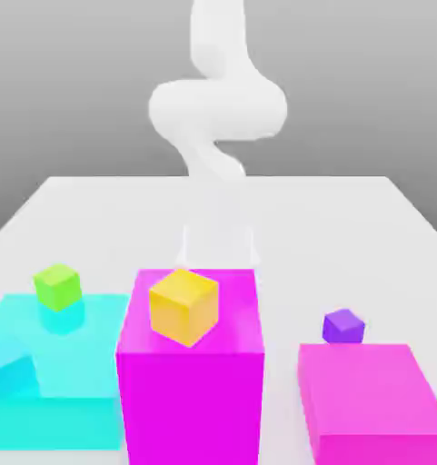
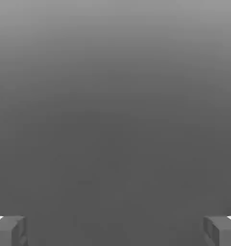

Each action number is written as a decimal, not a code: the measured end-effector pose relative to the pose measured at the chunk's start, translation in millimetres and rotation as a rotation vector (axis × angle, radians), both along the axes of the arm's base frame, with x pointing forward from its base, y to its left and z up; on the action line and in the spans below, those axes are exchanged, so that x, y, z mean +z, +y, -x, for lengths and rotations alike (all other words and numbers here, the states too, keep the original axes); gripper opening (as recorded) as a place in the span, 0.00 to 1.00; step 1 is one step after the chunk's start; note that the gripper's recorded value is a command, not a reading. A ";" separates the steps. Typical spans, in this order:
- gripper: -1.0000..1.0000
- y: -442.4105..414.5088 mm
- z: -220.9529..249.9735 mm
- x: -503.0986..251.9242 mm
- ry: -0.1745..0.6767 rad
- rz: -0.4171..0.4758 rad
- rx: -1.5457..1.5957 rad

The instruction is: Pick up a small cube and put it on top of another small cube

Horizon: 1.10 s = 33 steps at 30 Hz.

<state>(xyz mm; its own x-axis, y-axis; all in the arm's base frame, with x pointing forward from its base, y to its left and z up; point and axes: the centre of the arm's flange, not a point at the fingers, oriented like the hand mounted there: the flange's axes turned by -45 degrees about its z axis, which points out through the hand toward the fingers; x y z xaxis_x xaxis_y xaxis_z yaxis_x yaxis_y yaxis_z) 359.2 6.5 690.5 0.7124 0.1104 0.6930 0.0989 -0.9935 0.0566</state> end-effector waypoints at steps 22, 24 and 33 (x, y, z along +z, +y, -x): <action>0.50 96.8 -55.8 -191.7 0.143 0.563 1.040; 0.50 106.8 -54.9 -209.4 0.145 0.611 1.140; 0.50 149.3 -39.0 -287.8 0.132 0.812 1.597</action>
<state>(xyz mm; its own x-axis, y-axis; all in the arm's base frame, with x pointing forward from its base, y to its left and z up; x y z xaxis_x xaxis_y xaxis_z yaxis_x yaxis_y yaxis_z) 398.2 155.8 402.7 -0.3731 0.9248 0.0740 0.8797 0.3273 0.3449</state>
